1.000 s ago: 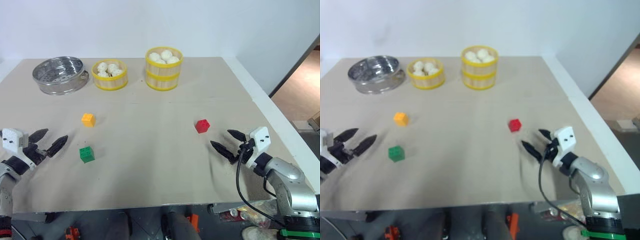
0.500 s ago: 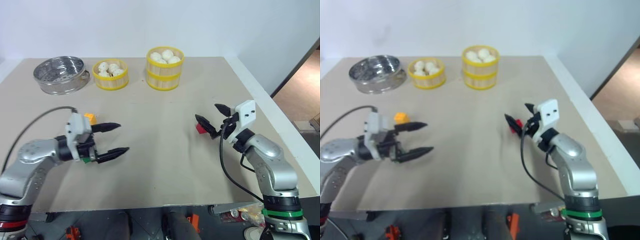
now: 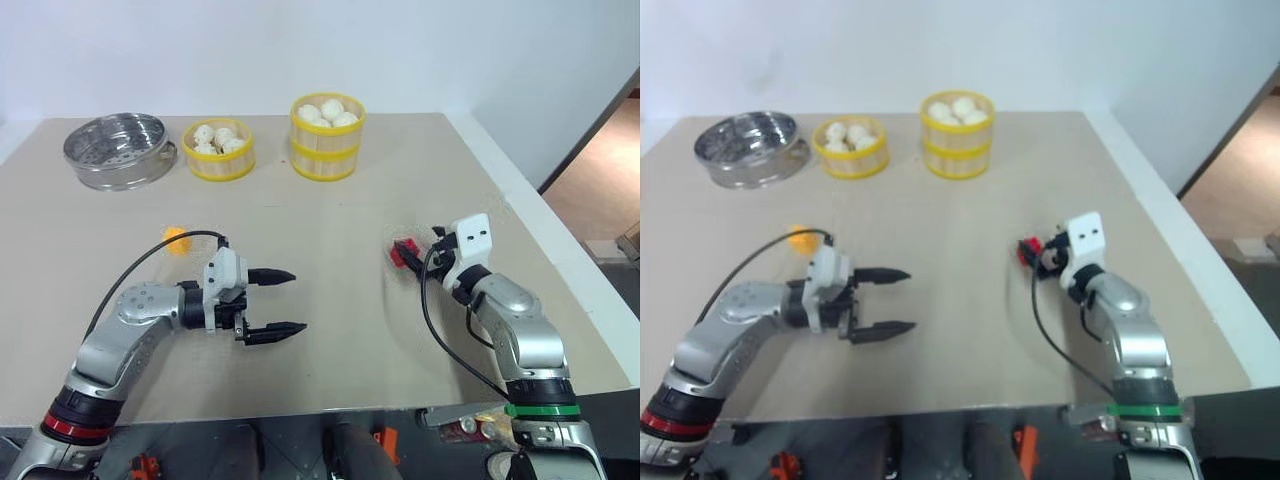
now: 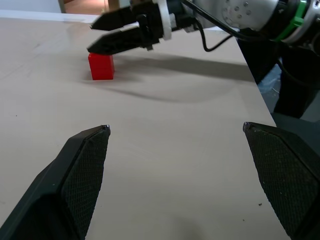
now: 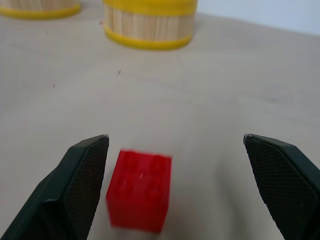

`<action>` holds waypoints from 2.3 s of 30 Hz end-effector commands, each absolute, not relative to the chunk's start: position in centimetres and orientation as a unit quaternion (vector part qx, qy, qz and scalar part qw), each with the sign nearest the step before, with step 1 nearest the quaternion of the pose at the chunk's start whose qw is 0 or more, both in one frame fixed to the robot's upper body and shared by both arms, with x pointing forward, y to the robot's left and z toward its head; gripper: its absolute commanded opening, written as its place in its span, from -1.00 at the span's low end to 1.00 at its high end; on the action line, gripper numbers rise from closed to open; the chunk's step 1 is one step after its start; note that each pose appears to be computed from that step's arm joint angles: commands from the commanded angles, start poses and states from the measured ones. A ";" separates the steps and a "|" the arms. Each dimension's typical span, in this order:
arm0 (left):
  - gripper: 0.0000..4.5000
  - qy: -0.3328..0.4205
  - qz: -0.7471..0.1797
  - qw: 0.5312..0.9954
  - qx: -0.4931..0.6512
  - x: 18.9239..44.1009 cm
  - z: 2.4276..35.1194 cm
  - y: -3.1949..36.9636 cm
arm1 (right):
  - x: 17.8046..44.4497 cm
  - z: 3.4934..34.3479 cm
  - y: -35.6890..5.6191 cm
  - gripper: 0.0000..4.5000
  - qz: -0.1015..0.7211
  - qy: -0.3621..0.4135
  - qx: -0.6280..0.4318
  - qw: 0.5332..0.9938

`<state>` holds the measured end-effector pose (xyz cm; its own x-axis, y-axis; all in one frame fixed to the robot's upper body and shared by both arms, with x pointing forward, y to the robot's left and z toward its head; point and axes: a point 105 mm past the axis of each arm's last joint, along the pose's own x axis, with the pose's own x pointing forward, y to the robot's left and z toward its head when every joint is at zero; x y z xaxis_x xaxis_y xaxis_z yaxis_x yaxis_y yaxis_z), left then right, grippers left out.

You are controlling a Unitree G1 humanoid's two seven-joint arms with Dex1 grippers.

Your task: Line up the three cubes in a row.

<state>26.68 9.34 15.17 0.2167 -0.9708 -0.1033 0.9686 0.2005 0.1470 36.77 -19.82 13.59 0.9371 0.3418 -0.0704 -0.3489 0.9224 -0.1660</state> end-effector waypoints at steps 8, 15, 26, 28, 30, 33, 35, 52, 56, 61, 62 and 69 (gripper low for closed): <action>0.96 -0.017 -0.608 0.787 0.108 26.7 14.9 9.4 | 37.2 13.0 -18.6 1.00 0.188 0.029 -0.065 0.980; 1.00 -0.022 -0.607 0.787 0.108 26.6 15.0 9.0 | 37.7 12.3 -18.6 0.18 0.189 0.044 -0.044 0.980; 1.00 -0.015 -0.581 0.807 0.105 26.8 14.9 10.0 | 36.9 17.7 -12.6 -0.44 0.428 0.019 -0.135 0.893; 1.00 -0.010 -0.569 0.816 0.102 26.9 14.7 10.6 | 36.0 17.5 -10.6 -0.44 0.517 0.034 -0.180 0.836; 1.00 -0.002 -0.555 0.825 0.106 26.8 14.4 11.5 | 35.0 16.9 -8.9 -0.44 0.600 0.050 -0.204 0.772; 1.00 0.003 -0.543 0.833 0.110 26.7 14.2 12.2 | 34.9 15.8 -8.1 -0.44 0.648 0.056 -0.230 0.723; 1.00 0.003 -0.532 0.840 0.110 26.7 14.4 12.5 | 35.2 14.7 -8.1 -0.44 0.666 0.066 -0.253 0.698; 1.00 0.017 -0.483 0.870 0.097 25.7 14.2 13.7 | 36.1 12.6 -6.6 -0.44 0.708 0.069 -0.258 0.654; 1.00 0.016 -0.483 0.870 0.098 25.8 14.1 13.6 | 36.3 12.8 -6.4 0.16 0.707 0.070 -0.249 0.658; 1.00 0.006 -0.471 0.876 0.102 26.2 14.3 13.6 | 36.4 14.0 -6.4 0.92 0.710 0.063 -0.241 0.659; 1.00 -0.002 -0.460 0.882 0.103 26.4 14.6 13.9 | 36.4 14.7 -6.3 0.98 0.711 0.056 -0.230 0.663; 1.00 -0.059 -0.329 0.937 0.106 27.2 17.2 19.0 | 35.4 20.1 -6.3 0.98 0.693 -0.022 -0.190 0.695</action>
<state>27.26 17.63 15.60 0.7281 -0.6850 -0.0276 0.6751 0.7094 0.2027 35.91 -6.22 17.77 0.0277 0.9528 -0.3024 -0.9671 -0.0509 -0.2492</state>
